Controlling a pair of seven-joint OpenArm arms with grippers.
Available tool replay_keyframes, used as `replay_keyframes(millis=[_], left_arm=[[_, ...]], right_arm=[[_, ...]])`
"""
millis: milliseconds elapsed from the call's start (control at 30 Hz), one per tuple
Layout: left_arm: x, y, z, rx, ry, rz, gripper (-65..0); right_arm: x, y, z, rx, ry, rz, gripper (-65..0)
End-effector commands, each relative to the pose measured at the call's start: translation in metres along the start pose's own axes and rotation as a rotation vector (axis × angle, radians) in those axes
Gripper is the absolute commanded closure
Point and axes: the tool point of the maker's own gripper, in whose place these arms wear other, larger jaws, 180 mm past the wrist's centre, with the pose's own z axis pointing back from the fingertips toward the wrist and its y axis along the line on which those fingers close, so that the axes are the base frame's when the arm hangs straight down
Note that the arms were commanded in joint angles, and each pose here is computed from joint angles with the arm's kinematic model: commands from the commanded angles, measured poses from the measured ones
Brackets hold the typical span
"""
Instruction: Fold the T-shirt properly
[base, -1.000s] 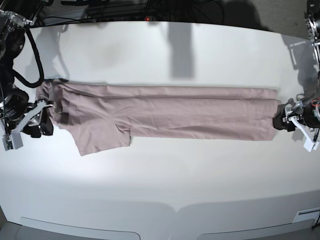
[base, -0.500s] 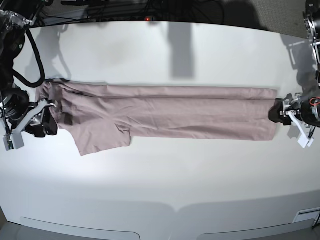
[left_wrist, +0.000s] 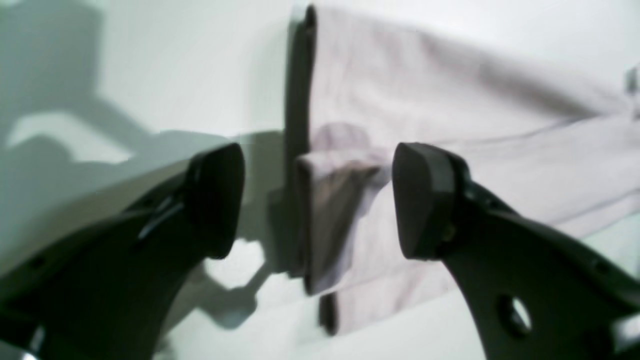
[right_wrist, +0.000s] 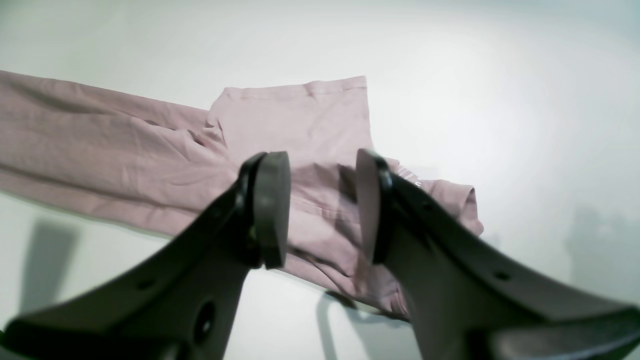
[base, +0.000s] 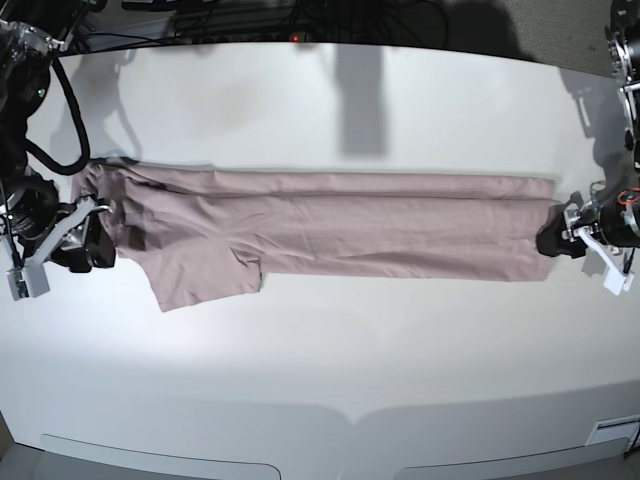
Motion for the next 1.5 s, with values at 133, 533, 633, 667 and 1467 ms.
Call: replay_keyframes(millis=[133, 533, 633, 667, 1467], left_arm=[[-0.052, -0.022, -0.014, -0.103, 0.160, 0.108, -45.5], [-0.049, -0.054, -0.008, -0.269, 0.185, 0.180, -45.5], [-0.046, -0.053, -0.009, -0.267, 0.165, 0.182, -45.5], [-0.045, -0.053, -0.009, -0.266, 0.160, 0.183, -45.5], [-0.009, -0.013, 0.005, -0.128, -0.017, 0.150, -41.8]], right_arm=[[0.015, -0.002, 0.005, -0.002, -0.046, 0.027, -23.2], [0.015, -0.002, 0.005, -0.002, -0.048, 0.027, -23.2], [0.015, -0.002, 0.005, -0.002, -0.047, 0.027, -23.2], [0.015, -0.002, 0.005, -0.002, -0.047, 0.027, -23.2], [0.014, -0.002, 0.005, -0.002, -0.042, 0.027, -23.2]])
